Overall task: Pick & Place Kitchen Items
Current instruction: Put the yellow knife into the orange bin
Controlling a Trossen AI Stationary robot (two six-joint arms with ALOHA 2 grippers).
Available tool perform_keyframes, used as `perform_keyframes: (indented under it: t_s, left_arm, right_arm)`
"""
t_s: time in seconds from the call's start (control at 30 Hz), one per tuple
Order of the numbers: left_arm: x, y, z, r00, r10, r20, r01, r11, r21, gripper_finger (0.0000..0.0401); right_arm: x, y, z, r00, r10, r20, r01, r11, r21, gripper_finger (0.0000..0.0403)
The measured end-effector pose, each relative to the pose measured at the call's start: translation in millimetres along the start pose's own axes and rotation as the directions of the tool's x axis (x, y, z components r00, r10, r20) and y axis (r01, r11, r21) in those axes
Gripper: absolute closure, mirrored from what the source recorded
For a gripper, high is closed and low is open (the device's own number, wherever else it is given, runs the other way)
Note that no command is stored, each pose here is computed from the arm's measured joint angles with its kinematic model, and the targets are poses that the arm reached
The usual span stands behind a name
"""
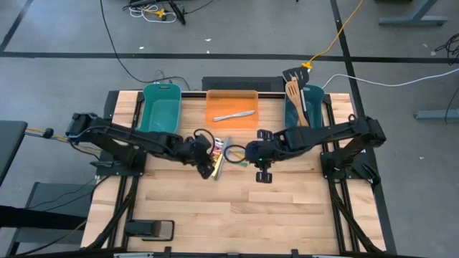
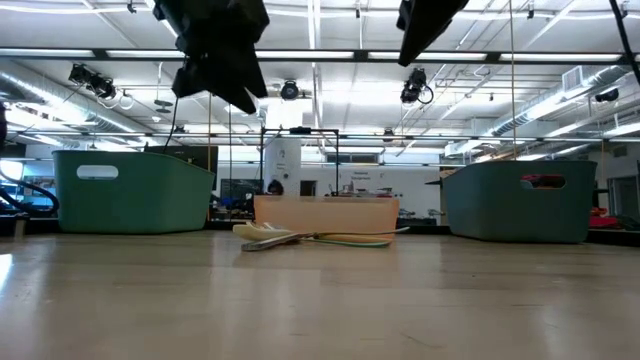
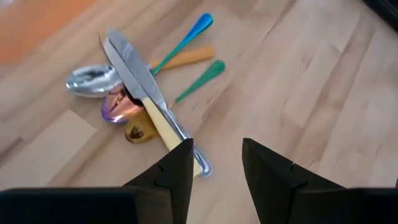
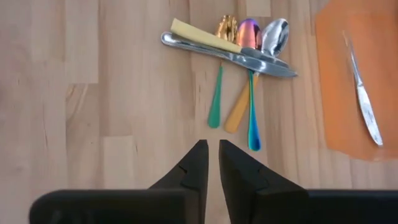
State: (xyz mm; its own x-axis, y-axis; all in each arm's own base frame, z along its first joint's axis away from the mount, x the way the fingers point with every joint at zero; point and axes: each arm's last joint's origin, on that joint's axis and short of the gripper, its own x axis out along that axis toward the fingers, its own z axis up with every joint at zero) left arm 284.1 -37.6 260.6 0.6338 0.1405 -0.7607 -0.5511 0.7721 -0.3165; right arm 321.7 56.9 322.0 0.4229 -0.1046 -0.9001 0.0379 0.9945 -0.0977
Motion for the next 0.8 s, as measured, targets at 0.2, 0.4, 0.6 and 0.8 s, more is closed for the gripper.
perform_keyframes:
  t_s: [0.2,0.4,0.6,0.8]
  left_arm:
    - [23.7,11.9,4.6,0.992,-0.005,-0.126,-0.001,0.999,-0.051,0.0259]
    - [55.9,20.4,1.6,0.975,0.034,-0.22,-0.05,0.997,-0.064,0.0259]
    - [79.8,22.6,-7.2,0.952,0.043,-0.302,-0.065,0.996,-0.064,0.0259]
    - [99.5,24.2,-16.1,0.929,0.043,-0.368,-0.072,0.995,-0.065,0.0259]
  right_arm:
    - [-3.0,1.6,-3.5,0.999,-0.041,-0.012,0.041,0.999,-0.016,0.0355]
    - [-3.7,1.2,-3.7,0.999,-0.044,-0.011,0.043,0.999,-0.026,0.0355]
    - [-3.8,0.7,-3.7,0.998,-0.06,-0.009,0.06,0.998,-0.027,0.0355]
    - [-3.6,0.8,-3.5,0.998,-0.061,-0.007,0.06,0.998,-0.027,0.0355]
